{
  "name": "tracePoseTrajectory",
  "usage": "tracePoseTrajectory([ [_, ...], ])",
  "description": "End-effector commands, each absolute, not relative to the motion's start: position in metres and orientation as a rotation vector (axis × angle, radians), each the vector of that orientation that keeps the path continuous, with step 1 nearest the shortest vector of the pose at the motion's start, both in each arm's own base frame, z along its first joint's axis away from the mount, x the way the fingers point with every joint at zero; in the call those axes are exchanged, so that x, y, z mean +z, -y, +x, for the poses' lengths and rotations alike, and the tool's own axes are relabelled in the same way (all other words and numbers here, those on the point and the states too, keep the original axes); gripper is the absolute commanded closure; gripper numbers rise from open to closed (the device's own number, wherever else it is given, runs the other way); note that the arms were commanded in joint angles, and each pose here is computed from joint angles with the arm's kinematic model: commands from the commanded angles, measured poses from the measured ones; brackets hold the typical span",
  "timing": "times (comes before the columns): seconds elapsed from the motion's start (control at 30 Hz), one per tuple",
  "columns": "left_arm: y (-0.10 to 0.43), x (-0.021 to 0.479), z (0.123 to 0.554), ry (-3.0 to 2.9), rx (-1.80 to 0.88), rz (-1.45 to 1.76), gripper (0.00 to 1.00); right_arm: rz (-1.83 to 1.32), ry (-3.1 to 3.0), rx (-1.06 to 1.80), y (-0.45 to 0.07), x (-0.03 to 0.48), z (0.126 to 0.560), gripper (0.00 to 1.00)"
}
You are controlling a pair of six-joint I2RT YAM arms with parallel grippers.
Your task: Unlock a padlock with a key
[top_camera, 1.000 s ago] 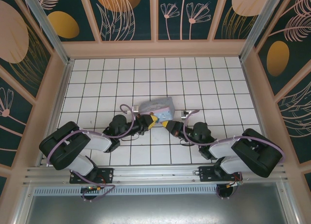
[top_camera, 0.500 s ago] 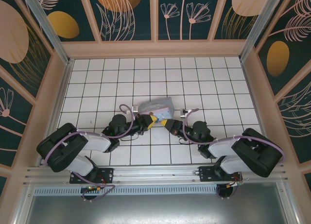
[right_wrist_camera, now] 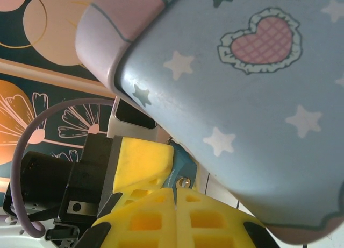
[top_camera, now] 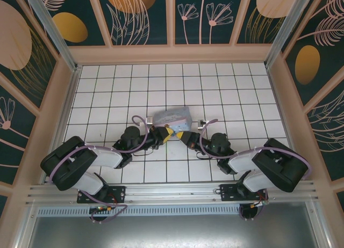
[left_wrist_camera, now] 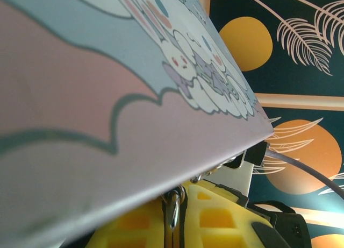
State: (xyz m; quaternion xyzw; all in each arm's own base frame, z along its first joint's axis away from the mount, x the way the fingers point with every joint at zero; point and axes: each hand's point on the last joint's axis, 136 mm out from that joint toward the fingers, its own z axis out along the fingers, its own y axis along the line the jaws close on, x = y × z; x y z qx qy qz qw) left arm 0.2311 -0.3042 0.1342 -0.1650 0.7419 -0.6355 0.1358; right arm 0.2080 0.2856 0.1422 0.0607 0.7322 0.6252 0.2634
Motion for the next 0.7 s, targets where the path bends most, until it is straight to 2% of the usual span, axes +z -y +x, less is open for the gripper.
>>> tracePoseTrajectory([
  [0.0,0.311,0.170,0.233,-2.041,-1.922,-0.372,1.00,0.149,-1.893,1.741,-0.293,0.164,0.214,1.00],
  [0.4,0.308,0.213,0.225,-1.873,-2.120,-0.367,1.00,0.183,-1.861,1.790,-0.293,0.165,0.224,1.00],
  [0.67,0.305,0.236,0.218,-1.817,-2.158,-0.315,1.00,0.191,-1.857,1.813,-0.295,0.163,0.229,1.00],
])
